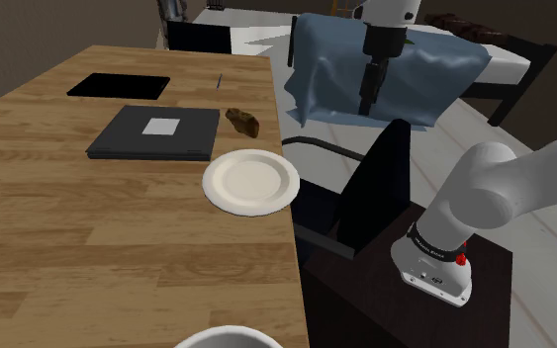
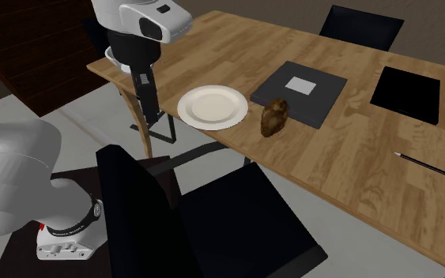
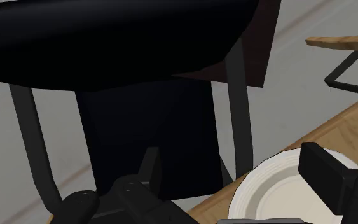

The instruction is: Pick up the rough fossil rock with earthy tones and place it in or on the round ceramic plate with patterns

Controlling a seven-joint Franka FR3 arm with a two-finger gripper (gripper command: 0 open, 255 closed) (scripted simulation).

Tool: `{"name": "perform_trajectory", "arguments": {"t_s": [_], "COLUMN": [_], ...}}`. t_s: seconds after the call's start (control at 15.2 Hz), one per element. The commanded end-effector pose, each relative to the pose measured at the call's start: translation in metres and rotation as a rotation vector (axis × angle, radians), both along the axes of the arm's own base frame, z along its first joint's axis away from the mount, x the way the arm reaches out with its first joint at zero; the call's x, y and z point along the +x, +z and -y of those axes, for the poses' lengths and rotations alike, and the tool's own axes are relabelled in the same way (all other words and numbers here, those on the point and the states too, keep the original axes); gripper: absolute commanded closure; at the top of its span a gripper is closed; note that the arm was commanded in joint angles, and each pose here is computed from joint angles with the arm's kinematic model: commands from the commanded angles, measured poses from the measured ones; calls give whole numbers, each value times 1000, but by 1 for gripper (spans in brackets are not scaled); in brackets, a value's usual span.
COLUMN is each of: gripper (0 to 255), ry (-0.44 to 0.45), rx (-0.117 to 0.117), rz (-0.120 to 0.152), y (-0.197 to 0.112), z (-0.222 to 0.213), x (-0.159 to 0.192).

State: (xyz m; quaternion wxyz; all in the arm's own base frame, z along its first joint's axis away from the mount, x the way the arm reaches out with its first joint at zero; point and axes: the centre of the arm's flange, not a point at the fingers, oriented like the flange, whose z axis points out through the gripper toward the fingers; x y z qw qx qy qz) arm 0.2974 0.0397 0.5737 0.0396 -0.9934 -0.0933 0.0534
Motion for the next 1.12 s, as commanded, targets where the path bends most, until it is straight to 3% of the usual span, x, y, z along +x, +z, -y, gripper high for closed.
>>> {"name": "perform_trajectory", "arguments": {"t_s": [0.0,1.06], "gripper": [0,0], "ry": [0,49], "rx": [0,15], "rz": [0,84], "y": [0,-56], "z": [0,-38], "x": [0,187]}}
